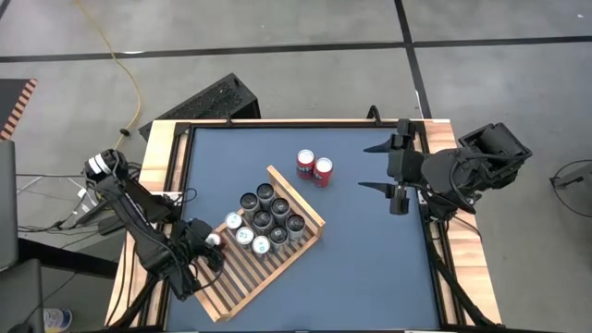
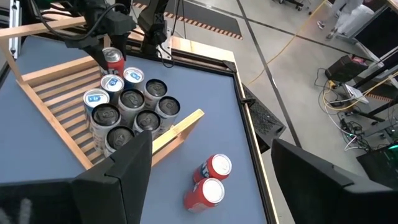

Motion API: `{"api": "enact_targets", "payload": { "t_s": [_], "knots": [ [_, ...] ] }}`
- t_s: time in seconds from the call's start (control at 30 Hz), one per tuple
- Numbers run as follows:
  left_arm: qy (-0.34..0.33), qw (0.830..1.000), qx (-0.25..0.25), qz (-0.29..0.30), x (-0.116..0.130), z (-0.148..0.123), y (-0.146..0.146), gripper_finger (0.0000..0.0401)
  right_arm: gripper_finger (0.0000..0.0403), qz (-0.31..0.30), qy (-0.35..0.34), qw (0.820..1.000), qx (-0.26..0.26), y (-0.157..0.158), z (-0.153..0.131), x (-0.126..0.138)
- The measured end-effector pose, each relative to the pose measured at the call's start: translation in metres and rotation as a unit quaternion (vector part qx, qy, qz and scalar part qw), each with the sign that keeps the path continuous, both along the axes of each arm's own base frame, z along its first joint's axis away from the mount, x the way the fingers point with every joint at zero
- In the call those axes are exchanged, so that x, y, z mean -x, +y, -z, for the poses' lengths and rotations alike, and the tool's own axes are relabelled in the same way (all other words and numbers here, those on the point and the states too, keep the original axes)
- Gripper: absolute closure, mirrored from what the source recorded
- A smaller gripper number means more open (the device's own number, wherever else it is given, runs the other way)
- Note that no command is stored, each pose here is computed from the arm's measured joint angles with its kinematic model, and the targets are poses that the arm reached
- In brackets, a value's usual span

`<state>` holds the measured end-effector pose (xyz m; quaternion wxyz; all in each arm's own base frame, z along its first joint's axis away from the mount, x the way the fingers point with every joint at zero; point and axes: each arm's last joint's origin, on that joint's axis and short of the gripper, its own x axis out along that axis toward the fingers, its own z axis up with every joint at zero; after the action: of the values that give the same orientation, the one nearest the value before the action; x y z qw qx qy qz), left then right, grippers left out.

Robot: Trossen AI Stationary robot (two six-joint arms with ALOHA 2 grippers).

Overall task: Place canned beverage on shelf
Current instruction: Put the bottom red soda can on the shelf

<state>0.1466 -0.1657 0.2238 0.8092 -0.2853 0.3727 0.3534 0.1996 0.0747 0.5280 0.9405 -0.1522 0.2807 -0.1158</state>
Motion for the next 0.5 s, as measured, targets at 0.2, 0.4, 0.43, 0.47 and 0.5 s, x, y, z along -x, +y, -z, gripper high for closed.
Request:
{"api": "enact_targets", "payload": {
  "t_s": [0.2, 0.4, 0.43, 0.47, 0.5],
  "knots": [
    [0.013, 1.000, 0.014, -0.018, 0.0016, 0.0007, 0.0008, 0.0119, 0.0102, 0.001, -0.001, 1.000, -0.001, 0.0000, 0.0000, 0.0000],
    [-0.004, 0.999, 0.028, -0.024, -0.0005, 0.0006, -0.0015, 0.0119, 0.0102, 0.001, -0.001, 1.000, -0.001, 0.0000, 0.0000, 0.0000],
    [-0.005, 0.999, 0.027, -0.024, -0.0005, 0.0006, -0.0015, 0.0119, 0.0102, 0.001, -0.001, 1.000, -0.001, 0.0000, 0.0000, 0.0000],
    [-0.005, 0.999, 0.027, -0.025, -0.0005, 0.0006, -0.0014, 0.0119, 0.0102, 0.000, 0.000, 1.000, -0.002, 0.0001, 0.0000, 0.0000],
    [-0.005, 0.999, 0.027, -0.025, -0.0006, 0.0005, -0.0014, 0.0119, 0.0102, -0.003, 0.000, 1.000, -0.006, 0.0003, 0.0001, -0.0001]
  ]
}}
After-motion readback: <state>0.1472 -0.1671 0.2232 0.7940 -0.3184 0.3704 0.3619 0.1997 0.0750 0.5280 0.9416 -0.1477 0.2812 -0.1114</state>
